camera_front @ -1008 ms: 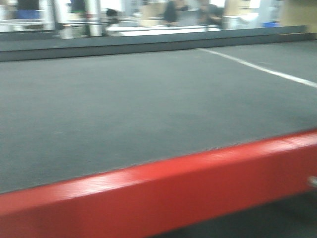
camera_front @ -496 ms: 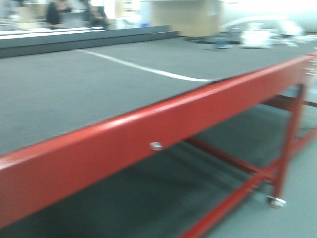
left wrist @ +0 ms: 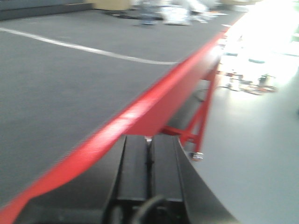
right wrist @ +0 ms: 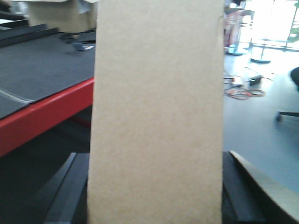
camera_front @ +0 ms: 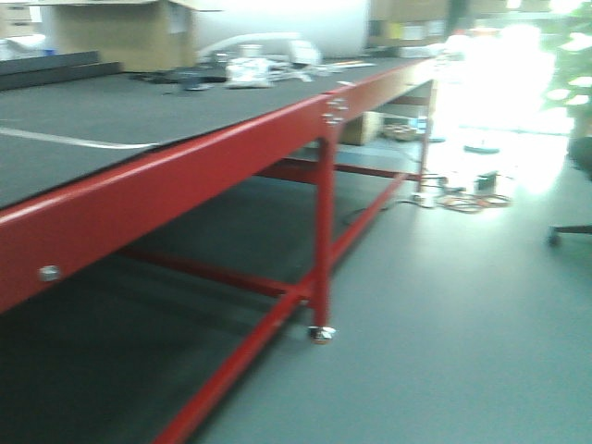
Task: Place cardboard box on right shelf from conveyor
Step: 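Carry the box in the right gripper while driving to the shelf rack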
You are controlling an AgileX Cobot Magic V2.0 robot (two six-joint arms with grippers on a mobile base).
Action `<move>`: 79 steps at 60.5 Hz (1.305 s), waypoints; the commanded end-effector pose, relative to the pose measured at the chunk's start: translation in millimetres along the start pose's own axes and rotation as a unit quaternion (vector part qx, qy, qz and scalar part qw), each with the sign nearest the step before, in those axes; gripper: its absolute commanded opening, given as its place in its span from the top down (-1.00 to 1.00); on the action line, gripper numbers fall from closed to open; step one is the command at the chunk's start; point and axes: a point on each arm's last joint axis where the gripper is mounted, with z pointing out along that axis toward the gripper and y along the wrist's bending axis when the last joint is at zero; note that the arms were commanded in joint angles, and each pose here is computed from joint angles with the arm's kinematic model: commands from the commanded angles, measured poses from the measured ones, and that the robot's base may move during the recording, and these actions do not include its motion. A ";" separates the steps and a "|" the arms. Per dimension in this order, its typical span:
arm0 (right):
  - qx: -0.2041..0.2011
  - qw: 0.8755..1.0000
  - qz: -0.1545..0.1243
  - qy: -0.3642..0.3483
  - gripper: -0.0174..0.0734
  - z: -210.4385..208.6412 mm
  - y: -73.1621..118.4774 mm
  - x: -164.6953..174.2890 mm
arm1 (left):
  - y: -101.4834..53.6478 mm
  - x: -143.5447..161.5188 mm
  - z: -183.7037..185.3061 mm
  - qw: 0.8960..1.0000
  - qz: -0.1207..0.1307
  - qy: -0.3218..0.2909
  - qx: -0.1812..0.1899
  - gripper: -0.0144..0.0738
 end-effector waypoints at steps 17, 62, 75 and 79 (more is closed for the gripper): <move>-0.004 0.998 -0.008 -0.060 0.18 -2.0 1.7 -17.3 | 0.1 -5.8 -1.0 0.999 -0.003 -0.046 0.001 0.94; -0.004 0.998 -0.008 -0.060 0.18 -2.0 1.7 -17.3 | 0.1 -5.8 -1.0 0.999 -0.003 -0.046 0.001 0.94; -0.004 0.998 -0.008 -0.058 0.18 -1.2 1.8 -17.4 | 0.1 -5.3 -1.0 0.999 -0.003 -0.046 0.001 0.94; -0.004 0.998 -0.008 -0.059 0.18 -2.1 1.7 -17.2 | 0.1 -5.3 -1.0 0.999 -0.003 -0.046 0.001 0.94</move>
